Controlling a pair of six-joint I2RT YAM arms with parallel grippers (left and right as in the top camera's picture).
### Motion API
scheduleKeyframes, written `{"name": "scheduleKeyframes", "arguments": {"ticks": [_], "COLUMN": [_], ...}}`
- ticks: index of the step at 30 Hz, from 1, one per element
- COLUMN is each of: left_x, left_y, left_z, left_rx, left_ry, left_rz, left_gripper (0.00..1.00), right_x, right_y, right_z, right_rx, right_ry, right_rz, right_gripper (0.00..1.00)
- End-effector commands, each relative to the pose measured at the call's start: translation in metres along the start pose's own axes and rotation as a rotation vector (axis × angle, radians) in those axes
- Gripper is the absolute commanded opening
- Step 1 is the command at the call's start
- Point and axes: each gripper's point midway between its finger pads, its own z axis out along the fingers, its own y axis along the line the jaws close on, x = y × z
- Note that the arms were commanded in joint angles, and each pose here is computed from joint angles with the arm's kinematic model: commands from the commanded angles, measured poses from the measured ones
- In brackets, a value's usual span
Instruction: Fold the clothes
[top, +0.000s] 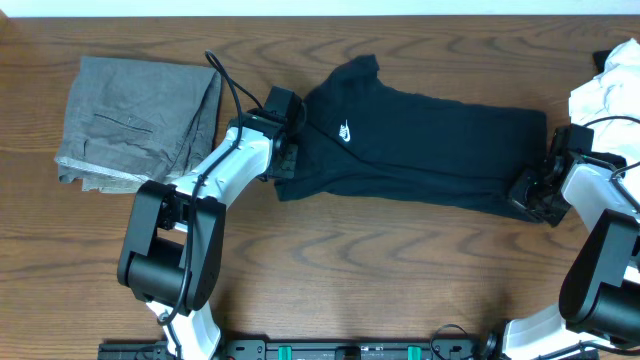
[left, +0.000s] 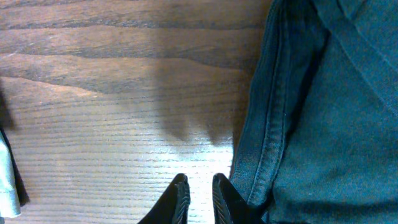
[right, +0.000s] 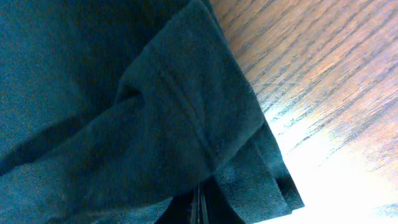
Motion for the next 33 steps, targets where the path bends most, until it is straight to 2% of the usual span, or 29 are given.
{"name": "scheduleKeyframes", "arguments": {"ticks": [1,11,14,17,22,33], "left_x": [0.0,0.0,0.0,0.0,0.0,0.0], "left_y": [0.004,0.004,0.004,0.004,0.004,0.004], "left_z": [-0.005,-0.005,-0.005,-0.005,-0.005,-0.005], "left_rx": [-0.01,-0.01,-0.007,-0.007,-0.007,-0.007], "left_ry": [-0.009,-0.009,-0.009,-0.008,-0.008,-0.009], "left_rz": [-0.007,-0.023,-0.023,-0.023,-0.023,-0.045], "left_gripper": [0.17,0.17,0.16,0.17,0.16,0.16], "right_x": [-0.003,-0.013,-0.016,-0.02,-0.02,-0.045], "right_y": [-0.003,0.007,0.017,0.022,0.028,0.037], "right_z": [0.002,0.0,-0.001,-0.001,-0.003,-0.017], "right_rx": [0.015,-0.031,-0.088,-0.11,-0.143,-0.174], "right_ry": [0.002,-0.032,-0.037,-0.049,-0.043,-0.107], "right_rz": [0.021,0.023,0.025,0.052,0.053,0.052], "right_gripper": [0.06,0.11,0.03,0.01,0.06,0.09]}}
